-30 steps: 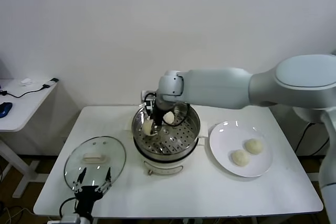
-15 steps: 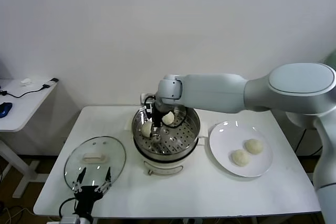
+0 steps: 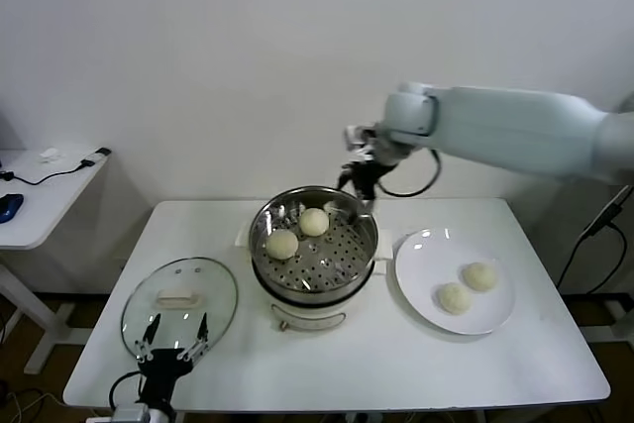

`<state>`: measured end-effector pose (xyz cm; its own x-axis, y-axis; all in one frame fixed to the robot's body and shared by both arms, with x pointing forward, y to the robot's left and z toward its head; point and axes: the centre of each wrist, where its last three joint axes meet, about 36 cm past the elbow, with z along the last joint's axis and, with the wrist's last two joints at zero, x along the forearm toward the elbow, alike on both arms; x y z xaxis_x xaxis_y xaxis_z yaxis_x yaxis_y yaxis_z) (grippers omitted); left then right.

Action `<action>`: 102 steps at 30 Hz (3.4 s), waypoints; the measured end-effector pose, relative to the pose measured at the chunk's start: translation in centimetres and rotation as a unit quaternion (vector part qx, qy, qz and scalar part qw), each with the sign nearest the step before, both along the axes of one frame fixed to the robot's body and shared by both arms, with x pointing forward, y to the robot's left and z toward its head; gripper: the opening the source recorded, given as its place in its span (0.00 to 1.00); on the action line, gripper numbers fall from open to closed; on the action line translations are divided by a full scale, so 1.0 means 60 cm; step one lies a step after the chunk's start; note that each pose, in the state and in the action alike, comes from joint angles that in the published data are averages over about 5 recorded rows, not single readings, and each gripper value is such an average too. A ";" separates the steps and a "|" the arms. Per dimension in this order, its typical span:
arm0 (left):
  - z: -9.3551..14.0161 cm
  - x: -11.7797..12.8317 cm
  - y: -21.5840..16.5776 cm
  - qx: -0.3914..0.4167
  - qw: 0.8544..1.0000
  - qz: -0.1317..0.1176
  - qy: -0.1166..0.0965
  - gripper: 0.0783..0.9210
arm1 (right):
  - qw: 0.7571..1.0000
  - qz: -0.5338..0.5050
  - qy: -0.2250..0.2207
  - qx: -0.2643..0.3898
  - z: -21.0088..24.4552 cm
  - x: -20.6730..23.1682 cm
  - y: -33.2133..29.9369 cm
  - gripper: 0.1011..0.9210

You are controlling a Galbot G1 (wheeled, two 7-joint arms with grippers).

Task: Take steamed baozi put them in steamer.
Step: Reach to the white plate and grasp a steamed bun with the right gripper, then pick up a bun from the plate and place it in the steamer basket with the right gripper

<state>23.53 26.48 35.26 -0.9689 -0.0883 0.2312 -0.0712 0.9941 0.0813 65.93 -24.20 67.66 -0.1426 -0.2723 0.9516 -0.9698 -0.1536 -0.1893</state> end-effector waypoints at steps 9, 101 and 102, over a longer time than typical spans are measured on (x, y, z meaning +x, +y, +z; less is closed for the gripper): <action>-0.001 -0.004 -0.002 0.003 1.000 0.001 0.003 0.88 | 0.997 -0.053 0.040 -0.037 -0.112 -0.065 -0.185 0.88; -0.021 -0.007 0.000 0.016 1.000 0.001 0.019 0.88 | 0.808 0.578 -0.059 -0.096 -0.120 -0.069 0.380 0.68; -0.021 -0.007 0.000 0.016 1.000 0.002 0.019 0.88 | 0.807 0.580 -0.058 -0.095 -0.126 -0.067 0.383 0.68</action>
